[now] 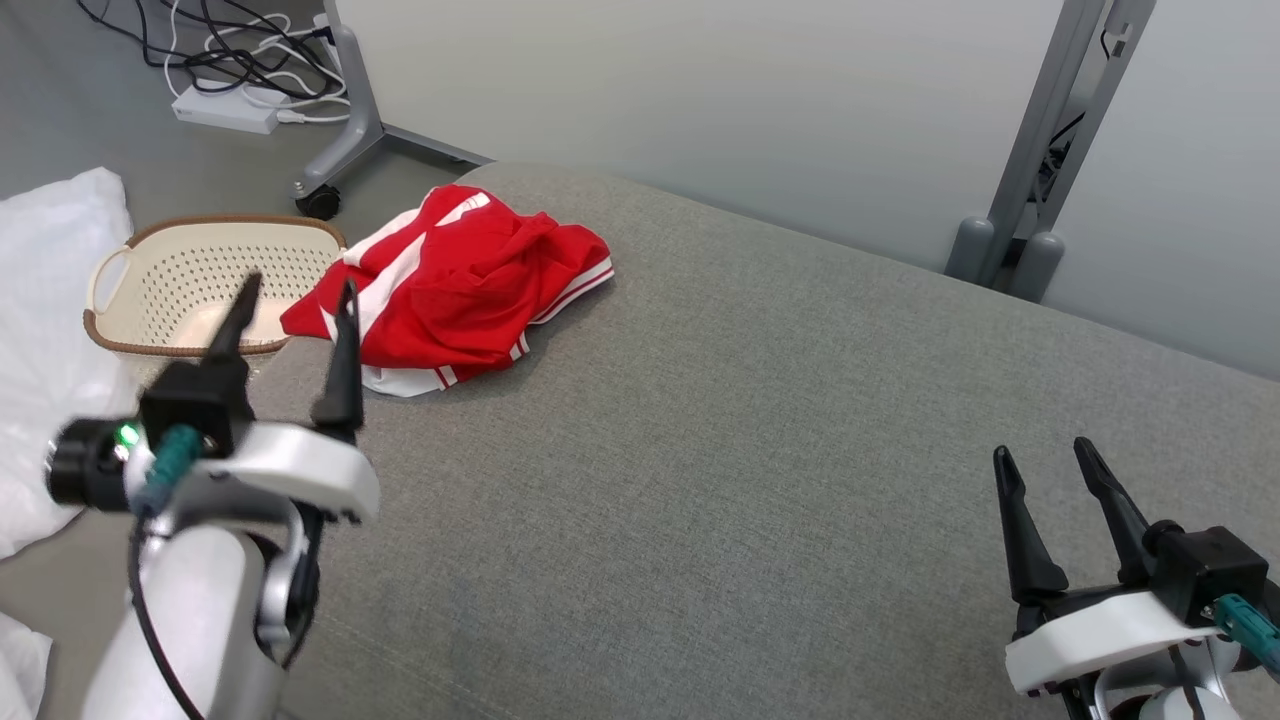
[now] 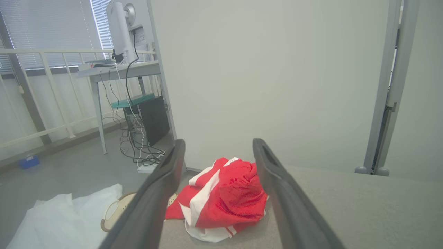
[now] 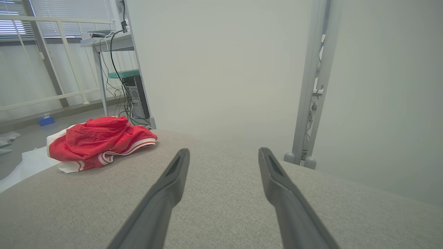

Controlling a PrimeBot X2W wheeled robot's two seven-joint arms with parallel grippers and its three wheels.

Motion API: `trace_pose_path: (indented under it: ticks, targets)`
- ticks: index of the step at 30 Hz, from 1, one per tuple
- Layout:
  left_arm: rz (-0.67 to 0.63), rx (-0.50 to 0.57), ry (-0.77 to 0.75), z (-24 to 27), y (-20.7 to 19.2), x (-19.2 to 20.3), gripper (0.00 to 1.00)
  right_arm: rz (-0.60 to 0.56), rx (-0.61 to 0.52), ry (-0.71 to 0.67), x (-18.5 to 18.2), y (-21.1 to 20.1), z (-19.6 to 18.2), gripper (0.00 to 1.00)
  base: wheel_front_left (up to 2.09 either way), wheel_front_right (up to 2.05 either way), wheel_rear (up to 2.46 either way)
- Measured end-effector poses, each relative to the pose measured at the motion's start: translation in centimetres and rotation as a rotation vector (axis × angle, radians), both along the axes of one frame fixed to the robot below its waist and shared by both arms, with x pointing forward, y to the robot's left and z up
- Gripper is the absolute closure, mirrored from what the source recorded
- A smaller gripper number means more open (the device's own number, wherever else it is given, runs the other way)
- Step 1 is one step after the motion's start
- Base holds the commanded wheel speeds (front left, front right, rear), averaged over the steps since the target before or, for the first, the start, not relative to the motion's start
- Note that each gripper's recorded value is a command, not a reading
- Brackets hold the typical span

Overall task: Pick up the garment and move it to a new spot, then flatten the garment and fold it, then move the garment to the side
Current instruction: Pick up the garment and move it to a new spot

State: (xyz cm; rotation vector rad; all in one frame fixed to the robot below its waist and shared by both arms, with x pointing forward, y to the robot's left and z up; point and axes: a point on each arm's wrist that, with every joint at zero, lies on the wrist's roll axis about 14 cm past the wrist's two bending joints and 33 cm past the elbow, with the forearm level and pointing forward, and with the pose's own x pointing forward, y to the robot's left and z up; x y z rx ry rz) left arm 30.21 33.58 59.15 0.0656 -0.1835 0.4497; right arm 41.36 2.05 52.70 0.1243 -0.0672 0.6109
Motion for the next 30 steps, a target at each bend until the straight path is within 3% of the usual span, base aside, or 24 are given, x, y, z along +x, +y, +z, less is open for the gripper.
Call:
trace_pose_path:
  ticks: [5,9,14,20,30]
  targets:
    - [0.017,0.089,-0.07,7.1,2.5,2.4,0.0,0.008,-0.008,-0.015,0.8,0.4,0.4,0.0,0.0,0.0,0.0]
    - [-0.003,0.066,0.058,6.7,4.4,6.2,0.0,0.014,-0.021,-0.029,2.0,0.2,0.6,0.0,0.0,0.0,0.0]
    - [-0.039,-0.09,0.301,0.4,5.4,10.6,0.0,-0.004,-0.028,-0.021,3.4,-1.0,-0.1,0.0,0.0,0.0,0.0]
    - [-0.029,-0.287,0.54,-8.5,5.8,12.8,0.0,-0.027,-0.047,0.017,5.0,-2.4,-2.0,0.0,0.0,0.0,0.0]
    - [0.089,-0.409,0.744,-17.0,8.4,12.1,0.0,-0.071,-0.071,0.088,7.1,-4.8,-5.8,0.0,0.0,0.0,0.0]
